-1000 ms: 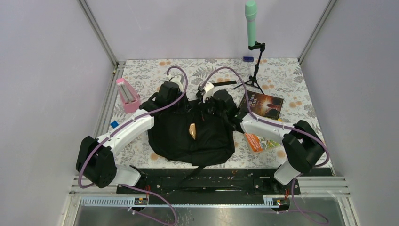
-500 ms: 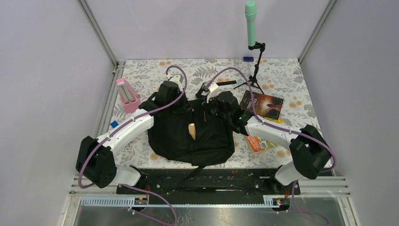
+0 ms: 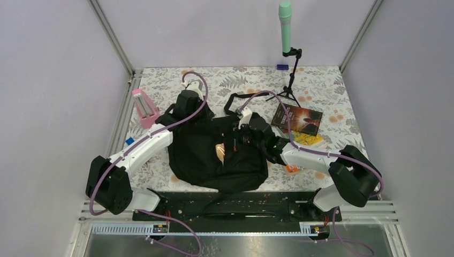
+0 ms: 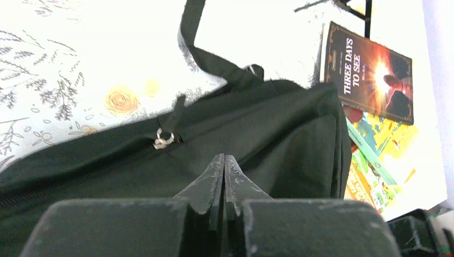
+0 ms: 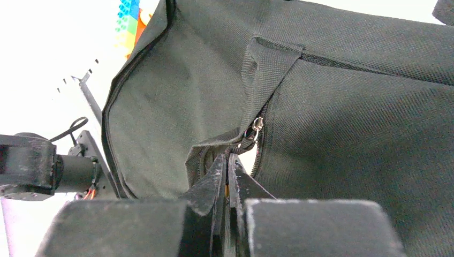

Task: Pack the student bag
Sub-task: Zip the student bag at the center of the board.

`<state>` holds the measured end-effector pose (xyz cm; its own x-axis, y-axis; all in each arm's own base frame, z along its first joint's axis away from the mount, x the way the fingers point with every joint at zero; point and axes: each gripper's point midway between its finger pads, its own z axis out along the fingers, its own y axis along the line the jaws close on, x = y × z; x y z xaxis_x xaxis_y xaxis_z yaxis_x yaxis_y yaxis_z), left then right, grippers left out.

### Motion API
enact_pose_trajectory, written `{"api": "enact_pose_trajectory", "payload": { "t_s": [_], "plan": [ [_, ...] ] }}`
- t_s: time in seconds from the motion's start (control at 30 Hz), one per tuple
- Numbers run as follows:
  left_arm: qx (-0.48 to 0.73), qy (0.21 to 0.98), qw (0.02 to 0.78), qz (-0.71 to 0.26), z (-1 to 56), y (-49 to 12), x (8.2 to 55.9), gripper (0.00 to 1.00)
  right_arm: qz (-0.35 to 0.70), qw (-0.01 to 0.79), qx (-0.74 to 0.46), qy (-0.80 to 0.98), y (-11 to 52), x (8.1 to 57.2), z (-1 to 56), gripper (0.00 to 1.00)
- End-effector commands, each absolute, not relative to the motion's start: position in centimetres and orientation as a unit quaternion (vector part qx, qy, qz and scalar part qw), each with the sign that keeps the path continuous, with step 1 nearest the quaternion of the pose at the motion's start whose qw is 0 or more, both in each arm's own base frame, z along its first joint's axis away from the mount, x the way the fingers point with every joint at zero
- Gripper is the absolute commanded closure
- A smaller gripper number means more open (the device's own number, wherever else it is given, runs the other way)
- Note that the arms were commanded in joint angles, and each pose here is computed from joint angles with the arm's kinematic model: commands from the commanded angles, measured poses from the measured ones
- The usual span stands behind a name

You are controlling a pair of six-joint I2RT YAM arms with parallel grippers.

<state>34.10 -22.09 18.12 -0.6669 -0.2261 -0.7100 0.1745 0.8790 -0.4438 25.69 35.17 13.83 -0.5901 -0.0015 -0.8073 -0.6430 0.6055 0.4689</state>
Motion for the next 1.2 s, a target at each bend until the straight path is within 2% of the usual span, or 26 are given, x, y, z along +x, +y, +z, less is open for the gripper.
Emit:
{"api": "enact_pose_trajectory", "payload": {
  "t_s": [0.0, 0.13, 0.17, 0.33, 0.43, 0.5, 0.8, 0.9, 1.03, 1.17],
  "plan": [
    [-0.037, 0.849, 0.461, -0.256, 20.8, -21.6, 35.9, 1.00, 0.443, 0.403, -0.187, 0.779, 36.4, 23.8, 16.0, 1.00],
    [-0.028, 0.849, 0.453, -0.271, 20.7, -22.1, 35.8, 1.00, 0.440, 0.403, -0.183, 0.781, 36.1, 23.1, 15.5, 1.00],
    [-0.008, 0.848, 0.445, -0.286, 20.8, -22.7, 35.4, 0.96, 0.439, 0.403, -0.181, 0.782, 36.0, 23.1, 15.4, 1.00],
    [0.040, 0.854, 0.421, -0.304, 19.4, -23.3, 33.2, 0.58, 0.435, 0.408, -0.182, 0.782, 35.8, 23.1, 15.6, 1.00],
    [0.056, 0.853, 0.415, -0.310, 18.4, -22.9, 31.5, 0.41, 0.434, 0.409, -0.181, 0.782, 35.7, 23.2, 15.6, 1.00],
    [0.073, 0.851, 0.410, -0.318, 18.1, -23.1, 30.4, 0.35, 0.433, 0.409, -0.181, 0.783, 35.7, 23.2, 15.6, 1.00],
    [0.072, 0.867, 0.405, -0.281, 16.8, -23.2, 29.7, 0.33, 0.432, 0.401, -0.186, 0.786, 35.9, 23.1, 15.0, 1.00],
    [0.053, 0.873, 0.408, -0.263, 16.8, -23.1, 30.1, 0.46, 0.429, 0.401, -0.185, 0.788, 35.8, 23.2, 14.9, 1.00],
    [0.039, 0.866, 0.403, -0.294, 17.4, -24.6, 29.6, 0.51, 0.424, 0.401, -0.185, 0.791, 35.7, 23.2, 14.6, 1.00],
    [0.023, 0.862, 0.394, -0.317, 17.1, -25.6, 29.3, 0.51, 0.428, 0.399, -0.186, 0.790, 35.8, 23.2, 14.6, 1.00]
  ]
}}
